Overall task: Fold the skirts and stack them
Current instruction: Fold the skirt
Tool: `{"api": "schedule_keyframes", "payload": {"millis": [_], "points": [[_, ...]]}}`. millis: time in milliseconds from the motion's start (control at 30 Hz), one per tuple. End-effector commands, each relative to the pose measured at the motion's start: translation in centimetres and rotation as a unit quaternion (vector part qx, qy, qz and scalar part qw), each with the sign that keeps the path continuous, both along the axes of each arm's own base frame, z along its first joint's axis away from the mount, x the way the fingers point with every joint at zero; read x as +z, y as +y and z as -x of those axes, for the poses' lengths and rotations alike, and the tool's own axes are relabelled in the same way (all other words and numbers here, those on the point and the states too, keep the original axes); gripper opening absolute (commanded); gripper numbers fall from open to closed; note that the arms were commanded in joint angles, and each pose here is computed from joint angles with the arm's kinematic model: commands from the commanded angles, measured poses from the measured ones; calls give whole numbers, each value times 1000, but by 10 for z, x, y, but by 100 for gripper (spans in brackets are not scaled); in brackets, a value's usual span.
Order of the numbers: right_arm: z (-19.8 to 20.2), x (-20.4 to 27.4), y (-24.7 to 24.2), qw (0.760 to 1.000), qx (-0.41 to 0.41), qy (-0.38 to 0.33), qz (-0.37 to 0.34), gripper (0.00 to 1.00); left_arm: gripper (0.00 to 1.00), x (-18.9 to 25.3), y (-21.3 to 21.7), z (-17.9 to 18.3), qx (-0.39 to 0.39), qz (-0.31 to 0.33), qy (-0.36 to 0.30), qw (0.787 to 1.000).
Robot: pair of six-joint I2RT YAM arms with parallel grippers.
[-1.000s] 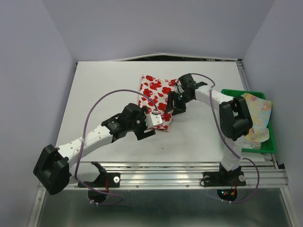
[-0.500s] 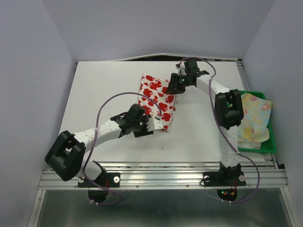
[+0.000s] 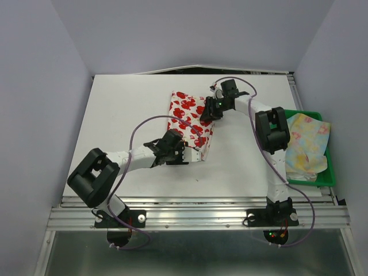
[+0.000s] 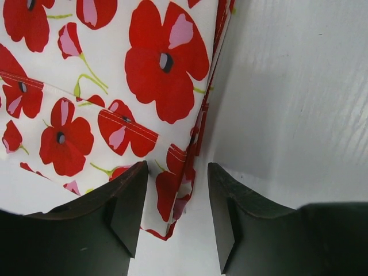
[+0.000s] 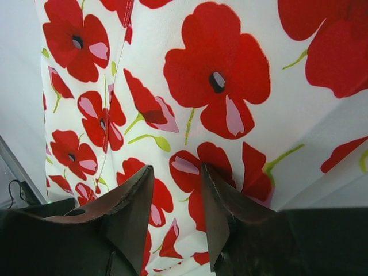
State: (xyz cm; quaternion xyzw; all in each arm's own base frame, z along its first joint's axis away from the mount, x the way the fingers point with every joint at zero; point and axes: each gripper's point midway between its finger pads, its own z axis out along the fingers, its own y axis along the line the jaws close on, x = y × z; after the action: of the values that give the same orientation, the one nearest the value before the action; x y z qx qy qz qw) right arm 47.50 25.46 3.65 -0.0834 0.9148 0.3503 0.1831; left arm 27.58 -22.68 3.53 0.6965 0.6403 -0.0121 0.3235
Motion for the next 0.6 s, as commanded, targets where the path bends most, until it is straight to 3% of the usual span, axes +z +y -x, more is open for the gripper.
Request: {"api": "schedule_keyframes", "payload": {"millis": [0,200,300,467,500,567], "points": [[-1,-22,-9,999,0,-8,36,44,55,-6,-7,-3,-20,-7,-31,999],[-3,-23,-9,999,-4,-7,37,44,54,-29,-6,8,-38,-36,-12,999],[-5,-22,-8,999,-1,-12,37,44,33,-38,-6,6,-31,-51,2,998],[-4,-24,-9,999,5,-11,40,43,13,-47,-8,7,-34,-61,20,997],[-4,-24,-10,999,6,-13,42,43,3,-46,-9,7,-35,-59,21,997],[-6,-22,-10,999,9,-18,43,43,0,-43,-9,10,-38,-61,31,997]]}}
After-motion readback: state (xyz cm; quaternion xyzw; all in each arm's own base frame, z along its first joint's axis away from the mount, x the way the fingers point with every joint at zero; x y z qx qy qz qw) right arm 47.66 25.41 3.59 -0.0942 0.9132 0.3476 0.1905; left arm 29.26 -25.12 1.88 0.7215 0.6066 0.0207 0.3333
